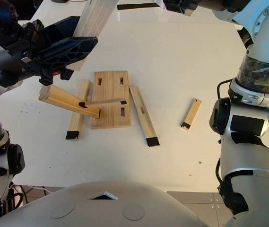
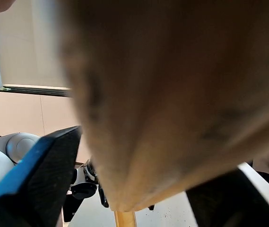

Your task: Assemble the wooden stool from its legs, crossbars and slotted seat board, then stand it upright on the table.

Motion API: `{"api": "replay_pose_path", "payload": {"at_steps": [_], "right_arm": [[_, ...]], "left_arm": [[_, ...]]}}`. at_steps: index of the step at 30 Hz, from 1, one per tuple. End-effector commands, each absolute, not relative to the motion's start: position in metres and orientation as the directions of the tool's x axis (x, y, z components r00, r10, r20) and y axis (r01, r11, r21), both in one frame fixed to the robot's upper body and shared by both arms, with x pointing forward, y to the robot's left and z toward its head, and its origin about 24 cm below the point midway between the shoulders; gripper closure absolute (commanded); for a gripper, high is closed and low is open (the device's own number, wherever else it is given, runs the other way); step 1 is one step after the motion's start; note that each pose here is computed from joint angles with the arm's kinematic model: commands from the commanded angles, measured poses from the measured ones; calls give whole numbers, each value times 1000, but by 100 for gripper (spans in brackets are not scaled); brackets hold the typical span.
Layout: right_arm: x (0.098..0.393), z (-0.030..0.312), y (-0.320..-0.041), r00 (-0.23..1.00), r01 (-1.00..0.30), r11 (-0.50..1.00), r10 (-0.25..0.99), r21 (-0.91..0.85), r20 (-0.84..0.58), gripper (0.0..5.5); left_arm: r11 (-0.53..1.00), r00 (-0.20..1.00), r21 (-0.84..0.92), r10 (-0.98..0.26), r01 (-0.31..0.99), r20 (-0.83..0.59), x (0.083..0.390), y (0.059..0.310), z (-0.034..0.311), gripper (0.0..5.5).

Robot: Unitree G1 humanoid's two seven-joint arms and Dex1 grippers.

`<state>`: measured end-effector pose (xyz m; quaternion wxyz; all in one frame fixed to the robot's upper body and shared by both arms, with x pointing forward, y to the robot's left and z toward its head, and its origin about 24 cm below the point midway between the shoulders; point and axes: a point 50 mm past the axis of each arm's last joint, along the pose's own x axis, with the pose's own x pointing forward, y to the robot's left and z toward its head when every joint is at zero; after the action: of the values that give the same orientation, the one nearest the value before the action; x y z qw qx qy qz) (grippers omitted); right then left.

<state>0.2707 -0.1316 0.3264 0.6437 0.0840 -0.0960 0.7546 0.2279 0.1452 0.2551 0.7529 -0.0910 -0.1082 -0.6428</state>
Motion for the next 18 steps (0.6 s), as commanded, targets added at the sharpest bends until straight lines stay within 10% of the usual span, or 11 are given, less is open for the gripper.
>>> {"api": "replay_pose_path", "payload": {"at_steps": [1, 18], "right_arm": [[268, 328, -137, -156, -988, -153, 952, -31, 263, 288], [271, 323, -147, -131, -991, -136, 947, -3, 292, 348]], "left_arm": [[145, 137, 10, -952, 989, 274, 225, 146, 254, 349], [184, 171, 25, -951, 983, 258, 229, 153, 248, 349]]}}
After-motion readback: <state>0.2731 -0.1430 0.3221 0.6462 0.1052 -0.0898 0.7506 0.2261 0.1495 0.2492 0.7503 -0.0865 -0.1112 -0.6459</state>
